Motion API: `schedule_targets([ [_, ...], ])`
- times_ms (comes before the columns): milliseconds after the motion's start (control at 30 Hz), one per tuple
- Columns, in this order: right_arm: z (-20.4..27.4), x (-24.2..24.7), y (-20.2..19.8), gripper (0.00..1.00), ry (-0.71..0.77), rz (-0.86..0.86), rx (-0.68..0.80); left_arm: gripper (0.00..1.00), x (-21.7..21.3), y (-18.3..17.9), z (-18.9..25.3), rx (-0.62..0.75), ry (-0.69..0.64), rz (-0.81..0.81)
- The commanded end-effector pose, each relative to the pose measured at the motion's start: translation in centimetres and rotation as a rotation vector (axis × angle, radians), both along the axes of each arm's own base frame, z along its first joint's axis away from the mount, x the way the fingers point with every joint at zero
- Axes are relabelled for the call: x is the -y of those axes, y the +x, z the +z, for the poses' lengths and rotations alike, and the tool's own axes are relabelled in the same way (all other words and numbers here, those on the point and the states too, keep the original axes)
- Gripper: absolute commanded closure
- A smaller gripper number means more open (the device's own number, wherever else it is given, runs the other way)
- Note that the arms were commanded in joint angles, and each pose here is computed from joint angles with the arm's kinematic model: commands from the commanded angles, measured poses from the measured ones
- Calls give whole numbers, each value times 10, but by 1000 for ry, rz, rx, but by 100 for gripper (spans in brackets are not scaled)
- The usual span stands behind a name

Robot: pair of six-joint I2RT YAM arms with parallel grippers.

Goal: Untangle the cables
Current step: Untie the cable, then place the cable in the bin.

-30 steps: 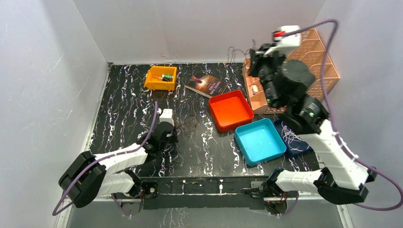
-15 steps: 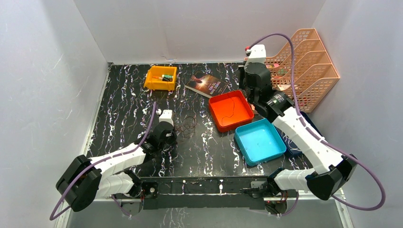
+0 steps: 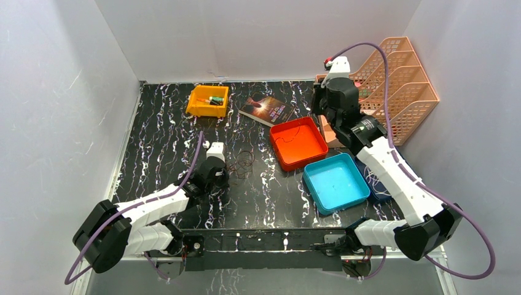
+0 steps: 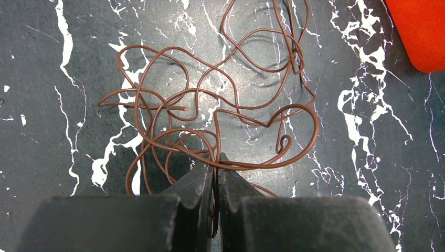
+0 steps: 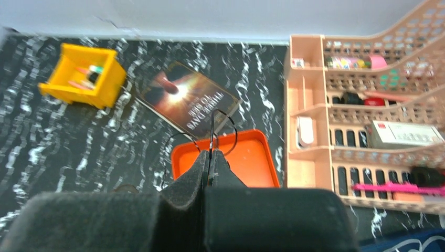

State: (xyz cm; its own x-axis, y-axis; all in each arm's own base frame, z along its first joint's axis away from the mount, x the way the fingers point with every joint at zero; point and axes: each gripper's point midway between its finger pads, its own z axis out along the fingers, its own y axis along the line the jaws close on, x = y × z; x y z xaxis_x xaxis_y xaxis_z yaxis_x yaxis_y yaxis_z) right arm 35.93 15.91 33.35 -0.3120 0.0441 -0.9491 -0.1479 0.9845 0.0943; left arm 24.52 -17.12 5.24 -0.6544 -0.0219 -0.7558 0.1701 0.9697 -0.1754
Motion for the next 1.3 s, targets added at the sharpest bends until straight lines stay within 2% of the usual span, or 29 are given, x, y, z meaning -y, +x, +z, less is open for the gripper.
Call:
schedule_targets([
  [0,90,-8,-13,100,139,83,178,100,1,7,16,30,-22,21],
  [200,127,-6,-18,100,171,87,246,100,0,7,18,35,-27,24],
  [400,125,-4,-8,100,140,60,251,100,1,6,17,35,-30,20],
  [867,-3,-5,19,100,35,15,33,100,-1,3,19,35,-30,14],
  [1267,-125,-9,14,99,5,6,-251,100,2,2,22,31,-44,-1],
])
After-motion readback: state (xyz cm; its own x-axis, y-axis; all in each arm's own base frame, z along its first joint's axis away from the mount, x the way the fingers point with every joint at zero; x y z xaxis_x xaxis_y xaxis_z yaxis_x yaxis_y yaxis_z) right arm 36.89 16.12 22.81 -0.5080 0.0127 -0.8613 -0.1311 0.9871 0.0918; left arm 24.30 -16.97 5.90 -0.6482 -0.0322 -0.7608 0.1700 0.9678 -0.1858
